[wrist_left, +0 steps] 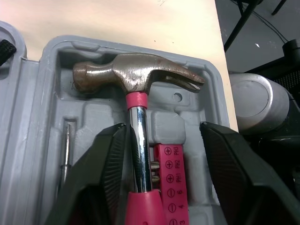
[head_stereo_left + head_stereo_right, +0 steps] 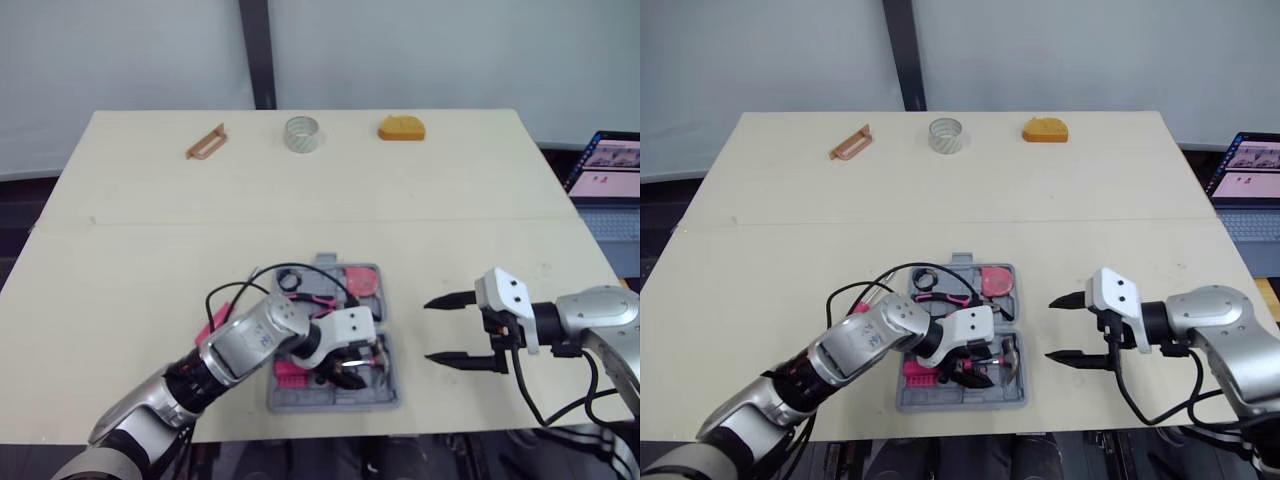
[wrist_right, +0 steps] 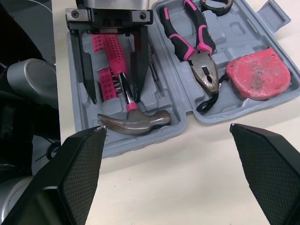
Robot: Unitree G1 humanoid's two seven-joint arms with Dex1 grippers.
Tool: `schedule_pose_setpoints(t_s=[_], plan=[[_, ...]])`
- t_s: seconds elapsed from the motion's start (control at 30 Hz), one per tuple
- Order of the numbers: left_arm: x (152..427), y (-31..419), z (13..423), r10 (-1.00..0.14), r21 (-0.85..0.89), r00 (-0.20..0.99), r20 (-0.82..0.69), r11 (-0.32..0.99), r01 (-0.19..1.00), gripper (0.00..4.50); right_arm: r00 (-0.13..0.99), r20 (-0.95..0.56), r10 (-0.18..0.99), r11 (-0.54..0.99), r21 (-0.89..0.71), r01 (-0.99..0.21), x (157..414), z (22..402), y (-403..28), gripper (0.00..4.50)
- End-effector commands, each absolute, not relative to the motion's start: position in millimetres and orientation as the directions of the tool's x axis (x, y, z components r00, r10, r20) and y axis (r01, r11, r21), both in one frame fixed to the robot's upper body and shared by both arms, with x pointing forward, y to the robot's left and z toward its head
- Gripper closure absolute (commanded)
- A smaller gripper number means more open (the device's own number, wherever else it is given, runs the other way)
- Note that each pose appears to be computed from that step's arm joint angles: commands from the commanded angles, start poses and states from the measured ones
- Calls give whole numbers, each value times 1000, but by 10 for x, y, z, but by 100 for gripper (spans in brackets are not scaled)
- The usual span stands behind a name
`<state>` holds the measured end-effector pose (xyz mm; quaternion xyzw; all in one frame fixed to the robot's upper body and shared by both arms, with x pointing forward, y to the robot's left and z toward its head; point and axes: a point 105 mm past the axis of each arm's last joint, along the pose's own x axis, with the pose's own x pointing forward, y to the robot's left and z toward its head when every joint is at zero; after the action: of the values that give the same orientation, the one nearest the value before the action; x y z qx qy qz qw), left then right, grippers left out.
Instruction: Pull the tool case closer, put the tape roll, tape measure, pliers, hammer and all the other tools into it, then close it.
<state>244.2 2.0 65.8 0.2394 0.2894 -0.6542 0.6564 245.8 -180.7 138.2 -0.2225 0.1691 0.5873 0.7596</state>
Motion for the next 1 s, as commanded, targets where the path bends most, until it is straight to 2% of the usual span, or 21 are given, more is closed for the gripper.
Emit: schedule_pose_setpoints(t_s=[0.03,0.1,0.43,0.73,1.0], plan=[[2405,-34,698,-734,-49,-31,-679,3,999,358,248,-507,825,195,-155,-968,2432,1424,-1763,0],[2408,-34,697,-734,-48,-29,-678,5,999,444,247,-508,826,195,-155,-969,2433,1424,-1762,0],[2412,-43,696,-739,-39,-26,-673,1,999,444,246,-509,825,193,-155,-969,2440,1429,-1768,0],[2488,-8,907,-764,19,-10,-645,-30,999,444,246,-513,823,195,-154,-969,2432,1418,-1786,0],[2534,-40,969,-736,85,28,-677,-40,996,444,246,-509,825,193,-155,-969,2436,1409,-1774,0]])
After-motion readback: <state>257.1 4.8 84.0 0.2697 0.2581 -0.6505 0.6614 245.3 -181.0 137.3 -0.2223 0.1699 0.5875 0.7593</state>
